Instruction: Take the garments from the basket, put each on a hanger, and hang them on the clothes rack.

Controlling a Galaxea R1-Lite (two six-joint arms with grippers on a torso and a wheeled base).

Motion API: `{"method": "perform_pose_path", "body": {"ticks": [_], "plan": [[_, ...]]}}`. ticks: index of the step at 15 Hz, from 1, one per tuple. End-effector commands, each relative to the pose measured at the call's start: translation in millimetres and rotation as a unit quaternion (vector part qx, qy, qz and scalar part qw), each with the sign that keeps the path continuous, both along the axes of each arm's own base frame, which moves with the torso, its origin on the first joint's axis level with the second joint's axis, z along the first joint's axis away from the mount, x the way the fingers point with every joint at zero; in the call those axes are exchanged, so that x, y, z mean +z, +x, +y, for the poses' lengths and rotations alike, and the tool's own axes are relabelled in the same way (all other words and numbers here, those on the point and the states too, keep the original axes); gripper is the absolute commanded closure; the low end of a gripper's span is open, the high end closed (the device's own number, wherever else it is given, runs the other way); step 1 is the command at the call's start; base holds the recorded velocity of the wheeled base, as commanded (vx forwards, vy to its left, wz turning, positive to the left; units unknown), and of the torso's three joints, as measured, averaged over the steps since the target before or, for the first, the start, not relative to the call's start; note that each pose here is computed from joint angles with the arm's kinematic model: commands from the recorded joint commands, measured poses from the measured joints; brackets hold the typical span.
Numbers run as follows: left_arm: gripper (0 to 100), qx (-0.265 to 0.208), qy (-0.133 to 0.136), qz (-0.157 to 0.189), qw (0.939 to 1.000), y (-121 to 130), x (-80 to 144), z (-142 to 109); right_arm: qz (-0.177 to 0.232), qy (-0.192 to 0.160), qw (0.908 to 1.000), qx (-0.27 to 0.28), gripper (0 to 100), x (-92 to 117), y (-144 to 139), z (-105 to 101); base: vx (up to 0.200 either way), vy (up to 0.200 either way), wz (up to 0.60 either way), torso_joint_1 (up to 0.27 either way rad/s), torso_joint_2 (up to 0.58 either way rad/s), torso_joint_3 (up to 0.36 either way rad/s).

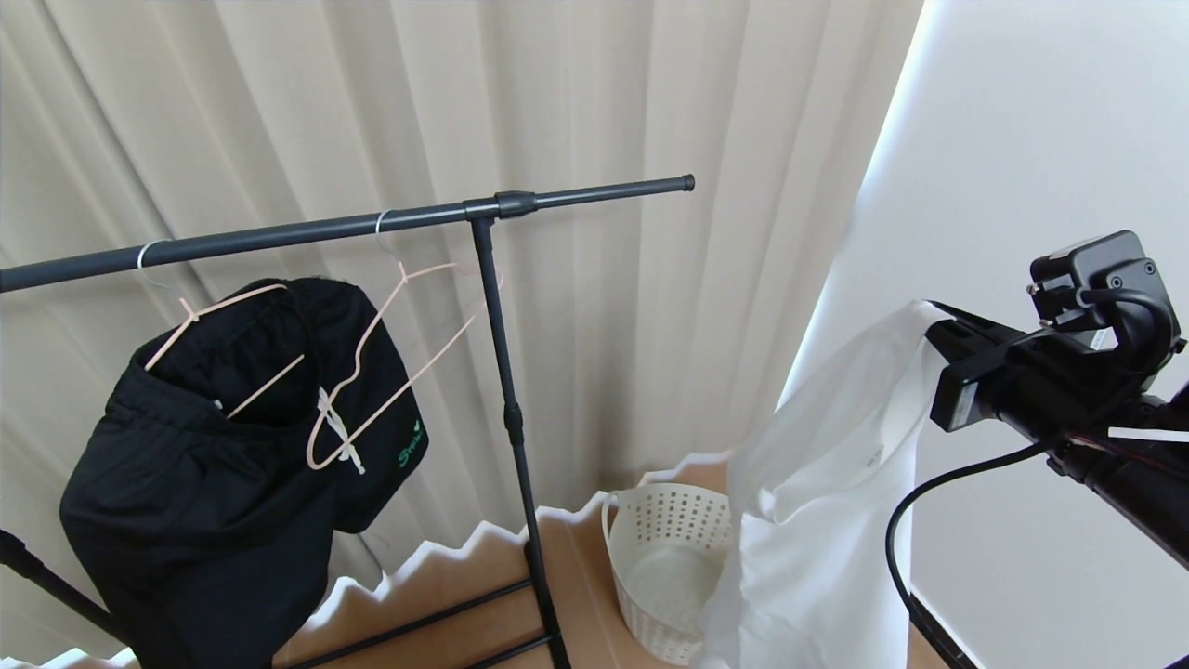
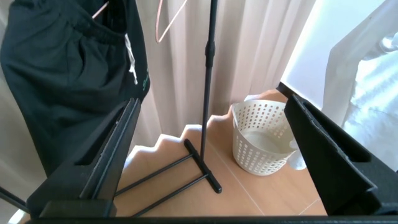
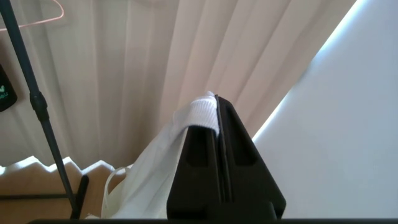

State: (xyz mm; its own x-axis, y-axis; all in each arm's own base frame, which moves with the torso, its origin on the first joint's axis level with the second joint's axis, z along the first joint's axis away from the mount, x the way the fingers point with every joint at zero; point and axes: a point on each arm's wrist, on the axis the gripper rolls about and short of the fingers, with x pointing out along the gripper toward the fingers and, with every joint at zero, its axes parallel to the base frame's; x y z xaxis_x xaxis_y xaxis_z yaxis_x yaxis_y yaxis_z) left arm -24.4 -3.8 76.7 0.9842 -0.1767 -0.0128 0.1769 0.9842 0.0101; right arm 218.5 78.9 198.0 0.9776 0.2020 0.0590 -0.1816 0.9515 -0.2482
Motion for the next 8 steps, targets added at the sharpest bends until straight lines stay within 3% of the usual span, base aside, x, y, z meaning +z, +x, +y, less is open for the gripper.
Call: {"method": "perform_pose_path", "body": {"ticks": [1, 8], "plan": [[0, 0.000, 0.000, 0.000, 1.0000, 0.1, 0.0, 0.0, 0.001, -0.001, 1.0000, 0.000, 100, -0.8, 0.1, 0.1, 0.000, 0.000, 0.00, 0.168, -0.35, -0.027], [0, 0.000, 0.001, 0.000, 1.0000, 0.1, 0.0, 0.0, 0.003, -0.001, 1.0000, 0.000, 100, -1.5, 0.2, 0.2, 0.000, 0.000, 0.00, 0.158, -0.34, -0.156]]}}
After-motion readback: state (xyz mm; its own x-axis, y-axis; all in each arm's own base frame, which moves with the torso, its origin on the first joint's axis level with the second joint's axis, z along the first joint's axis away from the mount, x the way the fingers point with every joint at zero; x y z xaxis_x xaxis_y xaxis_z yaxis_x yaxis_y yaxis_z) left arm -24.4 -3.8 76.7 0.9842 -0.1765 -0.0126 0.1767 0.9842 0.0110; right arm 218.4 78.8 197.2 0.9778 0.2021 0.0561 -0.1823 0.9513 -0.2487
